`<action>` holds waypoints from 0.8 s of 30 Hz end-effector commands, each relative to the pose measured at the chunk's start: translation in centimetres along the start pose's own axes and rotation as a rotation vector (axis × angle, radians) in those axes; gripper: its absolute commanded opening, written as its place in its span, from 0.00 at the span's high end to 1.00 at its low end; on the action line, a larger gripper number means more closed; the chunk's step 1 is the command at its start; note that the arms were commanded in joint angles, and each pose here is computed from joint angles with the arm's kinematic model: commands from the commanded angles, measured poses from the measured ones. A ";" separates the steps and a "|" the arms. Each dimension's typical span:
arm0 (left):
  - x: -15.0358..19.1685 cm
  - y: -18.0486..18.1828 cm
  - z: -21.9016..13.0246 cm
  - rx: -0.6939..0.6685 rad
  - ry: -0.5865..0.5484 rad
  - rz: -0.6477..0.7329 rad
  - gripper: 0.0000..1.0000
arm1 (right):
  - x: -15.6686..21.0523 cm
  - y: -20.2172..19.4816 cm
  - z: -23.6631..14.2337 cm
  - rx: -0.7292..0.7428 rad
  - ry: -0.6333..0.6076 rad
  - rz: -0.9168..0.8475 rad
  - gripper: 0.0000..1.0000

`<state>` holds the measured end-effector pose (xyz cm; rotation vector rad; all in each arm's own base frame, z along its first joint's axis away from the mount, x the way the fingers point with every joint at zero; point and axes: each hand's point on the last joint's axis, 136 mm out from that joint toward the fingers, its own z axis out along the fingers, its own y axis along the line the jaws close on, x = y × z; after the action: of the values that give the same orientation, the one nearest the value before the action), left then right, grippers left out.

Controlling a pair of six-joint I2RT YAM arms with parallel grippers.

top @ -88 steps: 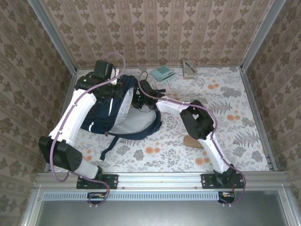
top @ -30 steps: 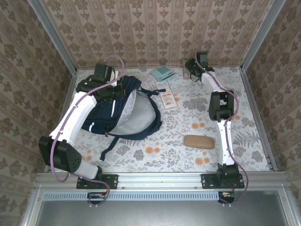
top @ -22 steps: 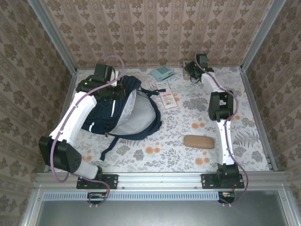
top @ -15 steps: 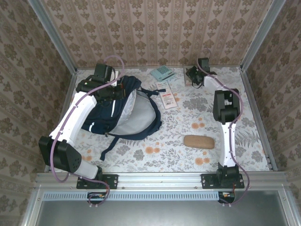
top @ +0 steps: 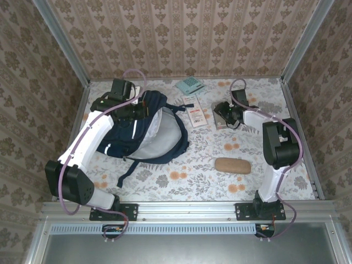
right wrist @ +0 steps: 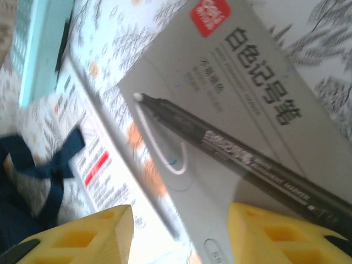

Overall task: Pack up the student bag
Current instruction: Move the pencil case to the top-right of the table, then pick up the pencil case from the top-right of the table.

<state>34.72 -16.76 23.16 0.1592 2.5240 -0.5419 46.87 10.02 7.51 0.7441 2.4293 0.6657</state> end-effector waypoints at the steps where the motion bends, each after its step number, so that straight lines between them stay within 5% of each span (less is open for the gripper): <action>1: -1.6 -1.3 -1.8 0.055 -0.097 0.036 1.00 | 0.2 0.2 -4.1 0.079 -0.021 -0.190 0.40; 3: -1.5 -1.2 -1.8 0.058 -0.096 0.033 1.00 | 0.1 -0.2 -5.7 0.143 -0.034 -0.294 0.30; 5: -1.5 -1.3 -2.0 0.062 -0.100 0.031 1.00 | 0.5 -1.0 -6.5 0.187 -0.023 -0.346 0.01; 24: -1.0 -1.1 -3.2 0.049 -0.115 0.025 1.00 | 3.5 -5.5 -2.5 0.408 0.135 -0.642 0.00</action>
<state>33.93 -16.45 23.62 0.1613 2.4935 -0.5516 40.64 8.28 5.59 0.0647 2.6982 0.0764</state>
